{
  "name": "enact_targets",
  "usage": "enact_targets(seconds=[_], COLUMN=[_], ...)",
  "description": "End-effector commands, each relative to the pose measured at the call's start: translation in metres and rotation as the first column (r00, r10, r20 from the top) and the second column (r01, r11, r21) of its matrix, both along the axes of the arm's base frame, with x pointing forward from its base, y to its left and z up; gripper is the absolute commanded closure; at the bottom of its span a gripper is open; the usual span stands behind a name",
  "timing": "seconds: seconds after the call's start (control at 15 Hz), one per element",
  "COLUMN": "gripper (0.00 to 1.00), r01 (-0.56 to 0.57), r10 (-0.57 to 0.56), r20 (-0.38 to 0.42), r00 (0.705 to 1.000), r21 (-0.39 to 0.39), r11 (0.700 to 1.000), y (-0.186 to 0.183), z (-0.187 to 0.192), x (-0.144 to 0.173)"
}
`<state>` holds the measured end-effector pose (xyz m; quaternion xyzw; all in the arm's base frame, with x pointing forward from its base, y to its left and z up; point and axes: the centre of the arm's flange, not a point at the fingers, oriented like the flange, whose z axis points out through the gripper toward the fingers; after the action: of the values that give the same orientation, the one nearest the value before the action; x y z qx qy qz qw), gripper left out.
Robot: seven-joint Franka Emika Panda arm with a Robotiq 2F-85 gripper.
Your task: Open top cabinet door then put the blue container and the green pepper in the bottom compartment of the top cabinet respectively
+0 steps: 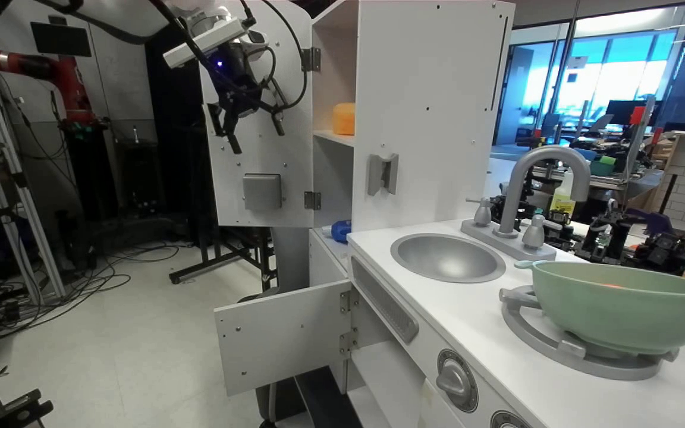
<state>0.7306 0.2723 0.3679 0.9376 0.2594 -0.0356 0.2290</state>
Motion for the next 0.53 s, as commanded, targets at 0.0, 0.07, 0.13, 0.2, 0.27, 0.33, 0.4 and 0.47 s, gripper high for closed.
enact_targets(seconds=[0.0, 0.07, 0.13, 0.2, 0.27, 0.33, 0.4, 0.47], gripper=[0.00, 0.00, 0.00, 0.00, 0.00, 0.00, 0.00, 0.00], r01=[-0.059, -0.072, -0.081, -0.086, -0.091, -0.091, -0.089, -0.082], r10=[0.060, 0.074, 0.084, 0.089, 0.094, 0.093, 0.090, 0.082], r20=[-0.114, -0.122, -0.111, -0.087, -0.067, -0.026, -0.010, 0.002], r00=[0.992, 0.990, 0.990, 0.992, 0.993, 0.995, 0.996, 0.997], r21=[0.008, 0.019, 0.033, 0.040, 0.045, 0.057, 0.064, 0.072], r11=[0.998, 0.997, 0.996, 0.996, 0.995, 0.994, 0.994, 0.994], y=[-0.014, -0.011, -0.008, -0.004, 0.001, 0.005, 0.010, 0.014], z=[-0.011, -0.010, -0.009, -0.006, -0.003, -0.002, 0.003, 0.006], x=[-0.077, -0.082, -0.085, -0.088, -0.090, -0.091, -0.091, -0.091])
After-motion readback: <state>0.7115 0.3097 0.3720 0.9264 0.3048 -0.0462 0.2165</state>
